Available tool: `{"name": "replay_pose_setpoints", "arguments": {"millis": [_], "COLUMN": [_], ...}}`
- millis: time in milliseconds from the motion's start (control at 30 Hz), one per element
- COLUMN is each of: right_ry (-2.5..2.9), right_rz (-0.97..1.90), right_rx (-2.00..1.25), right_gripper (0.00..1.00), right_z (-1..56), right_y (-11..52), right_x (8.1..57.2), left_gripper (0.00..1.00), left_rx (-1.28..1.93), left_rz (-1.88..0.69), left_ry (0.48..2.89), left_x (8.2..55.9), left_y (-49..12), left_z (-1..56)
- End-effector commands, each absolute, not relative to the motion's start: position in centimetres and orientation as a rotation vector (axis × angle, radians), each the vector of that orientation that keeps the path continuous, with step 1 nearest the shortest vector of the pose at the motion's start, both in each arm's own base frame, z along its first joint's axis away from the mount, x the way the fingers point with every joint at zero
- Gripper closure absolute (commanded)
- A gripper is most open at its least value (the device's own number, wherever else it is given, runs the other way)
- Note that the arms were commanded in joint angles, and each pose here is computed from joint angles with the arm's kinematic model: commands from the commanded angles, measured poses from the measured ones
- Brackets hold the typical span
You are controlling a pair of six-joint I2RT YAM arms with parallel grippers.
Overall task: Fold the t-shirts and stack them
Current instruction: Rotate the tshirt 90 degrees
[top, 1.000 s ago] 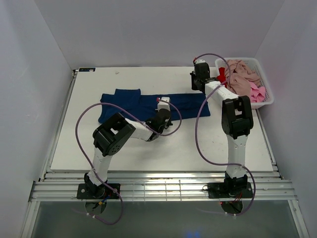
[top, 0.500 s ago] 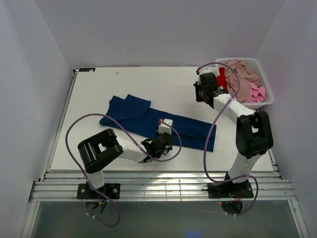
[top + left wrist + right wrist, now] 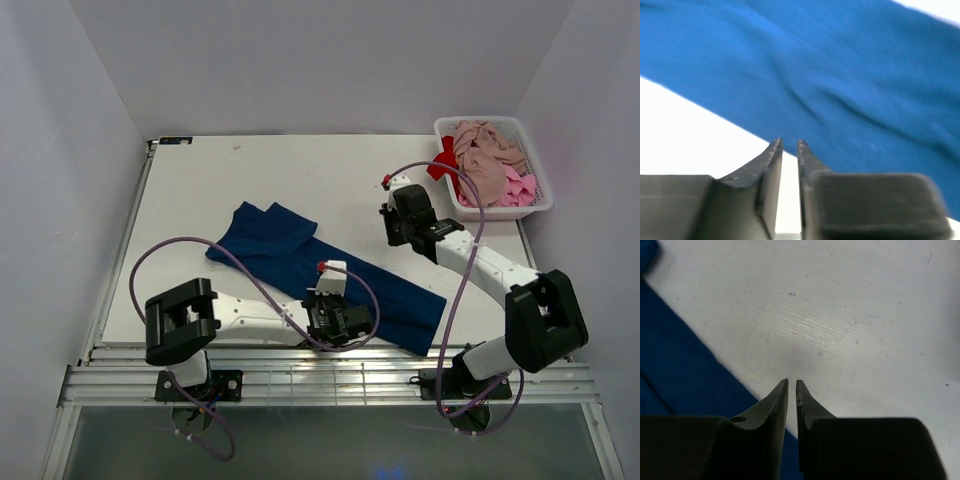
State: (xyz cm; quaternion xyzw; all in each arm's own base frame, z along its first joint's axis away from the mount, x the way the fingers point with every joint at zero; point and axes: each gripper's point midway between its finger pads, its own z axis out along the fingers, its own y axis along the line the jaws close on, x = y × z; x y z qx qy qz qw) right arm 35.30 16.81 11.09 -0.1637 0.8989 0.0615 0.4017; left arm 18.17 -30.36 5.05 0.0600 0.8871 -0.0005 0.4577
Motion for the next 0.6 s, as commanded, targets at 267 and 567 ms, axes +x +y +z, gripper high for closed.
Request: {"name": "replay_pose_setpoints", "arguments": {"millis": [267,567], "right_ry": [2.329,2.431], "right_rz": [0.255,0.239], "right_rx": [-0.414,-0.419], "right_gripper": [0.85,0.9], "right_z": [9.0,5.5], "right_y": [17.2,17.7], "right_x": [28.0,25.8], "left_gripper": [0.84,0.99], "left_rx": [-0.496,-0.527], "left_rz": [0.346,0.474], "left_ry": [2.0,1.967], "left_x": [21.5,23.1], "left_y": [-13.0,-11.1], "left_z": [9.8,7.7]}}
